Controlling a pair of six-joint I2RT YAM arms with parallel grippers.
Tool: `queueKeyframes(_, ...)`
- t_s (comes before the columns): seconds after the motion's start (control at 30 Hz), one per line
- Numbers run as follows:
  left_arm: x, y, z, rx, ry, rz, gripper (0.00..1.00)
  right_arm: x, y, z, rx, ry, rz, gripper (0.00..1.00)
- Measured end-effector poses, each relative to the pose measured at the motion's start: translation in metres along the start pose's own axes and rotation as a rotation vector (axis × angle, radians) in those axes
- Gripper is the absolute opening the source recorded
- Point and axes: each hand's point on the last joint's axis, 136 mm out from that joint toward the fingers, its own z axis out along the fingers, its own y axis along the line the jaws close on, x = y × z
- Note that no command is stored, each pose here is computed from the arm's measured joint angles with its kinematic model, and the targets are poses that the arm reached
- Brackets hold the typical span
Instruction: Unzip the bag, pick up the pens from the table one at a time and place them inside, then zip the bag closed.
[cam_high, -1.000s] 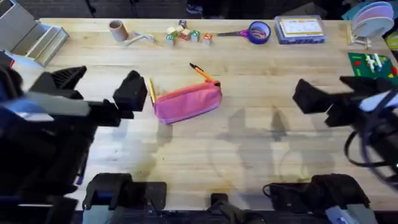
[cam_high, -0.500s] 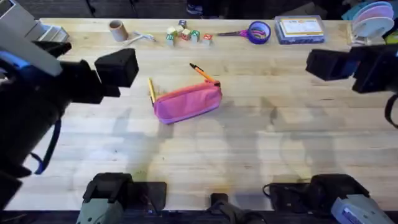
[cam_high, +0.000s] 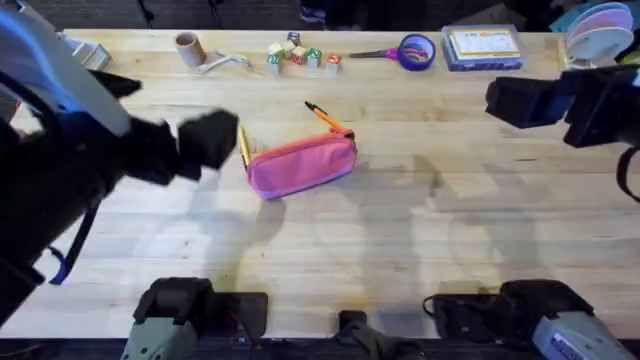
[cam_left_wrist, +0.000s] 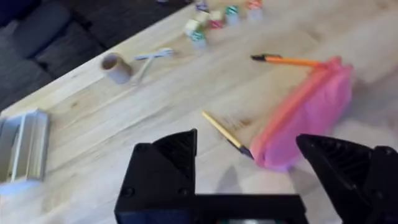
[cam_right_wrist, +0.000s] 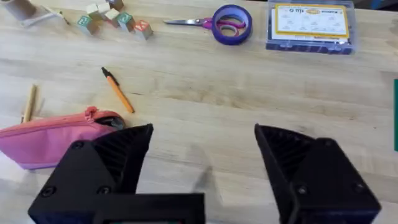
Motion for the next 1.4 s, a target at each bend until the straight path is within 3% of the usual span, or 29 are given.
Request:
queueKeyframes(0.2,0.028,-0.032,-0.004,0.183,0.081,0.242,0.994,0.0,0.0,0.0,0.0,0.0,0.0,0.998)
queueKeyframes(0.23,0.034,-0.042,-0.007,0.244,0.084,0.328,0.994,0.0,0.0,0.0,0.0,0.0,0.0,0.998)
queueKeyframes(0.4,0.035,-0.048,-0.009,0.284,0.072,0.403,0.994,0.0,0.0,0.0,0.001,0.0,0.0,0.998)
queueKeyframes(0.63,0.036,-0.05,-0.009,0.294,0.068,0.42,0.993,0.0,0.0,0.0,0.001,0.0,0.0,0.998)
queueKeyframes(0.93,0.051,-0.054,-0.013,0.327,0.128,0.413,0.995,0.0,0.0,0.0,0.001,0.0,0.0,0.998)
queueKeyframes(1.1,0.06,-0.057,-0.016,0.35,0.155,0.451,0.993,0.0,0.0,0.0,0.001,0.0,0.0,0.998)
queueKeyframes(1.4,0.053,-0.052,-0.012,0.326,0.119,0.507,0.993,0.0,0.0,0.0,0.001,0.0,0.0,0.998)
